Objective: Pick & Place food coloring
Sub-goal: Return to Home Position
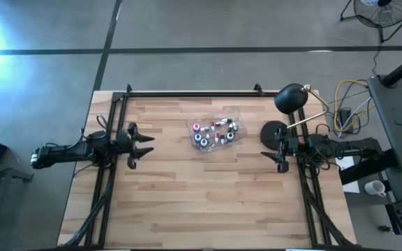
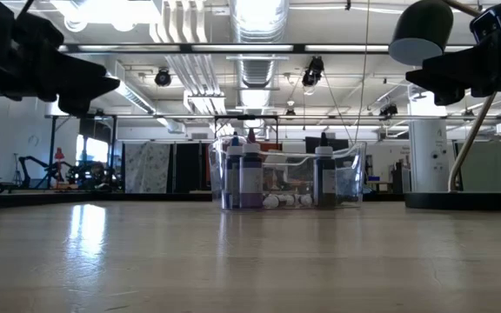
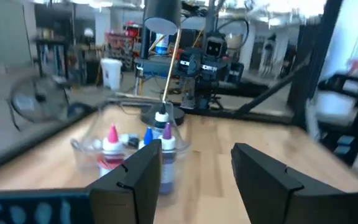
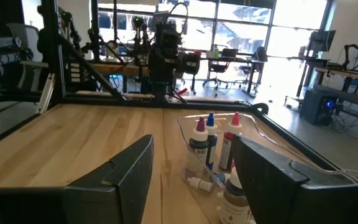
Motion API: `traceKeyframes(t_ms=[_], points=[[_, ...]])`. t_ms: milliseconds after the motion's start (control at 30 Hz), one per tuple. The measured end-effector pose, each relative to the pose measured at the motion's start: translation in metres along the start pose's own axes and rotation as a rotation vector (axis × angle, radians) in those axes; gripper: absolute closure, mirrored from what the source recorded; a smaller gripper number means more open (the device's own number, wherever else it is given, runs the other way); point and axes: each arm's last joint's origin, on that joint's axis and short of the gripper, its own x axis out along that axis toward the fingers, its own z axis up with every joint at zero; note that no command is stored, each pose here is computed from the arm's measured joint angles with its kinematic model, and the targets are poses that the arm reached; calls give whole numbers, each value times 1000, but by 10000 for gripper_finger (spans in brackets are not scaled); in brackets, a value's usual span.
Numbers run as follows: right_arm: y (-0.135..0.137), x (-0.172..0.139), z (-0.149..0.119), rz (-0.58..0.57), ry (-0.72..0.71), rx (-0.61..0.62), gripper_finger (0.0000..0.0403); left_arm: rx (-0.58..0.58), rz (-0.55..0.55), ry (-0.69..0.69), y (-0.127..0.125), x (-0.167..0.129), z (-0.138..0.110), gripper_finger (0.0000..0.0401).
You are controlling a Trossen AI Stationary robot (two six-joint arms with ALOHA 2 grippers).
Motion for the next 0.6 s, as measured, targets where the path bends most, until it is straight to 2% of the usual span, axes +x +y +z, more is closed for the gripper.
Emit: traceKeyframes(t_ms=[100, 167, 600], points=[[0, 0, 0, 0, 0, 0, 193, 111, -6, 13, 0, 1, -1, 232], [0, 0, 0, 0, 0, 0, 193, 142, -9, 17, 0, 1, -1, 232], [0, 0, 0, 0, 0, 0, 193, 132, -9, 21, 0, 1, -2, 232]])
